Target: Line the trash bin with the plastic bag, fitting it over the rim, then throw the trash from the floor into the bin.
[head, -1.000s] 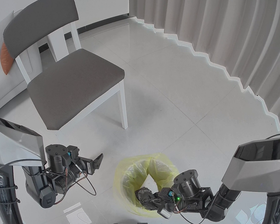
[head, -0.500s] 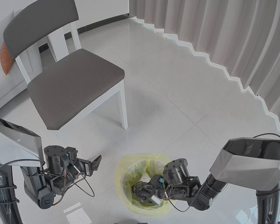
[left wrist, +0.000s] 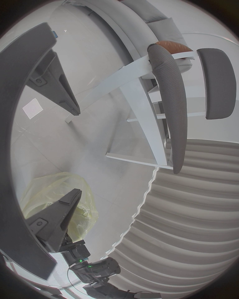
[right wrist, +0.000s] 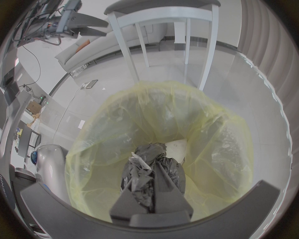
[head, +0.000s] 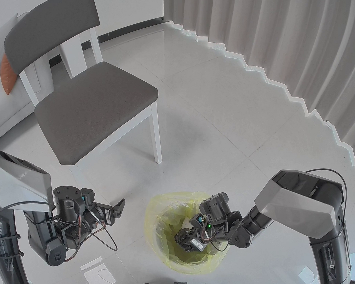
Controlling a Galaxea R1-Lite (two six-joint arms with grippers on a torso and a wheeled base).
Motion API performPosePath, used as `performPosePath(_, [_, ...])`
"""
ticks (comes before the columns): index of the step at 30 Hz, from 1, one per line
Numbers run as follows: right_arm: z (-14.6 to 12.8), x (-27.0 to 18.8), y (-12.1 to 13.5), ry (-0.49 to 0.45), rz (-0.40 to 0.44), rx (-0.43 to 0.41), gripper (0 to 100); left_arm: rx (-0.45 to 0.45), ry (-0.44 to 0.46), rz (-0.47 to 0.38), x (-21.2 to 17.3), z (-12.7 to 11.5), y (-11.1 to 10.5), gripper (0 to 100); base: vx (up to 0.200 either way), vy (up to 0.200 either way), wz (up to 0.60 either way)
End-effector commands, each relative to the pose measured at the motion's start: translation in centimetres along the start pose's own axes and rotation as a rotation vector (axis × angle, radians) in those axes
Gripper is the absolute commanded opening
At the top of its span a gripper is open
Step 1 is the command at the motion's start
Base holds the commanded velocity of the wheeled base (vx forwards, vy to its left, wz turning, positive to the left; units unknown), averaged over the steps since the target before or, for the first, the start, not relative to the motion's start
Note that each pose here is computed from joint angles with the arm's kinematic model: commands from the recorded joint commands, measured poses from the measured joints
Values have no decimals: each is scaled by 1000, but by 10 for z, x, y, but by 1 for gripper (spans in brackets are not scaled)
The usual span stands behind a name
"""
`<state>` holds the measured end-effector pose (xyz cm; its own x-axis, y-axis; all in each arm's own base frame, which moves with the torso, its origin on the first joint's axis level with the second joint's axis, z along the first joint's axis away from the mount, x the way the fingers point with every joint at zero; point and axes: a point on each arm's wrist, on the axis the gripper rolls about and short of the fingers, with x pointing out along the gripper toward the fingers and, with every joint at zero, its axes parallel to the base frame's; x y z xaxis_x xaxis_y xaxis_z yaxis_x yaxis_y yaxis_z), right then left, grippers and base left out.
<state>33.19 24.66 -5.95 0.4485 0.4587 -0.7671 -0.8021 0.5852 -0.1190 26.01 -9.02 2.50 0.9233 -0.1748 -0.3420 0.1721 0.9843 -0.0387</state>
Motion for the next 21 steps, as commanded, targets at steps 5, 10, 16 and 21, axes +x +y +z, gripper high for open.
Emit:
performPosePath(5, [8,7,-10,56,15,19,100,-2,-15,5,0,1,-1,100,0,0,0])
performPosePath(10, [10,8,-10,55,14,19,100,-1,-15,5,0,1,-1,100,0,0,0])
performPosePath(16, [11,8,-8,53,16,8,100,-1,-15,5,0,1,-1,100,0,0,0])
performPosePath(21, [14,5,-6,45,17,2,100,-4,-9,12,0,0,1,100,0,0,0])
